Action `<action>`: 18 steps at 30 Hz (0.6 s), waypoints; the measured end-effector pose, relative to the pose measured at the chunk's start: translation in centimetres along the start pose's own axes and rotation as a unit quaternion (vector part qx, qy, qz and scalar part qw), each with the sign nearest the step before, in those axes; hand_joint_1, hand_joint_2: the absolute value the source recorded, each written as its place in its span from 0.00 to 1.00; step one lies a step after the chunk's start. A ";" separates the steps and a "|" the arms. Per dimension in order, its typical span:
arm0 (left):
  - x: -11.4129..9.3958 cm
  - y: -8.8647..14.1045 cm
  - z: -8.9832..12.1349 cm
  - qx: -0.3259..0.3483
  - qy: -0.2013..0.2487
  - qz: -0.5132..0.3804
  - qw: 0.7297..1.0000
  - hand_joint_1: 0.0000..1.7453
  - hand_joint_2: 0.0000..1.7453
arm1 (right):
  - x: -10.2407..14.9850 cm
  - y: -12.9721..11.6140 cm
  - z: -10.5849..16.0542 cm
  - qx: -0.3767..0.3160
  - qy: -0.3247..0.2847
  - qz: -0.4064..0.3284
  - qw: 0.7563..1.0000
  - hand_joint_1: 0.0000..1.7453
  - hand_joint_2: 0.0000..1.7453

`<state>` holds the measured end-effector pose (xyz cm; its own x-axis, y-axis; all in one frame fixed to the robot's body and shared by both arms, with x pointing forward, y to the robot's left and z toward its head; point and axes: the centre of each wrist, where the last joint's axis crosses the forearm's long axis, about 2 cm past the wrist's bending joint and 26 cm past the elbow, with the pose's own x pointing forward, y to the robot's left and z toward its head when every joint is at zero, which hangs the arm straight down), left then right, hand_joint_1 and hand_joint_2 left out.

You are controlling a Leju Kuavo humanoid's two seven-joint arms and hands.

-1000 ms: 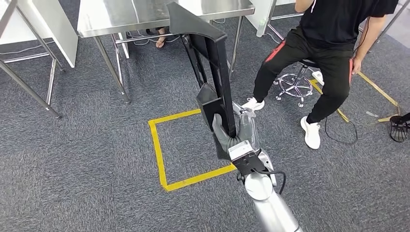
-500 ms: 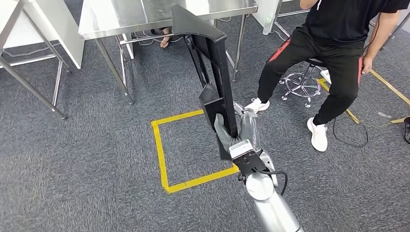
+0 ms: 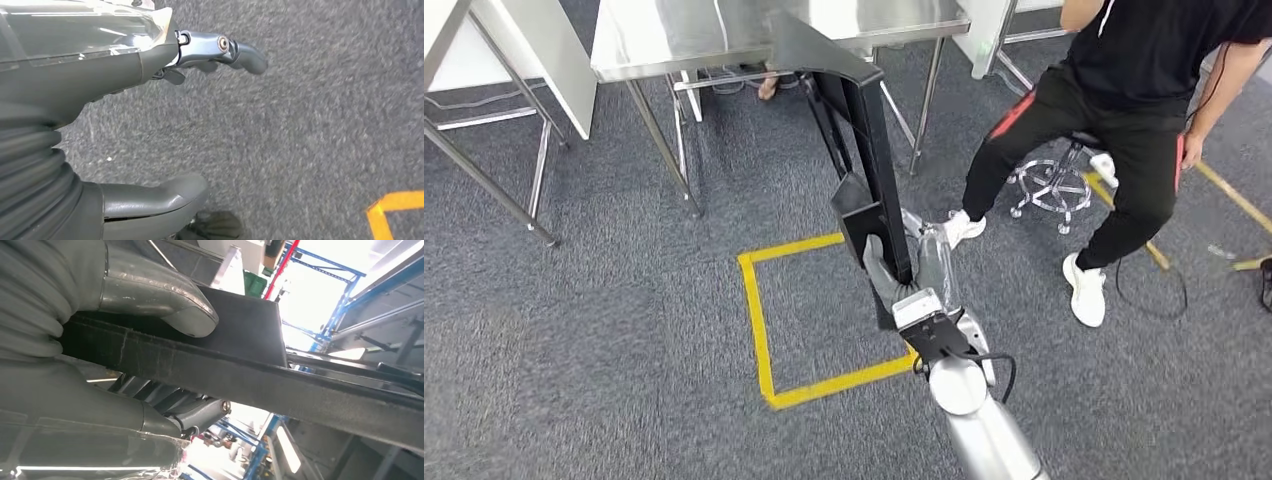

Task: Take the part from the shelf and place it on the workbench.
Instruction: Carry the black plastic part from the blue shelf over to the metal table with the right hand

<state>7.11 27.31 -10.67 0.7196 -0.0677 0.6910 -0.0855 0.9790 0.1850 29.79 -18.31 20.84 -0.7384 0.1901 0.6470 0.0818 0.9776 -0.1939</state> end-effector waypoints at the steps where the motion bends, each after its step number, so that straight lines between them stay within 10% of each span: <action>1: 0.0 0.0 0.0 0.000 0.000 0.000 1.000 0.00 1.00 | 0.0 0.0 0.0 0.000 0.000 0.000 1.000 1.00 1.00; 18: 0.0 -0.1 0.0 -0.001 0.000 0.000 1.000 0.00 1.00 | 0.0 0.0 0.1 -0.001 0.005 0.001 1.000 1.00 1.00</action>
<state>7.11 27.17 -10.67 0.7195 -0.0672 0.6912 -0.0847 0.9794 0.1834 29.70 -18.34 20.78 -0.7317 0.1929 0.6537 0.0842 0.9774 -0.1942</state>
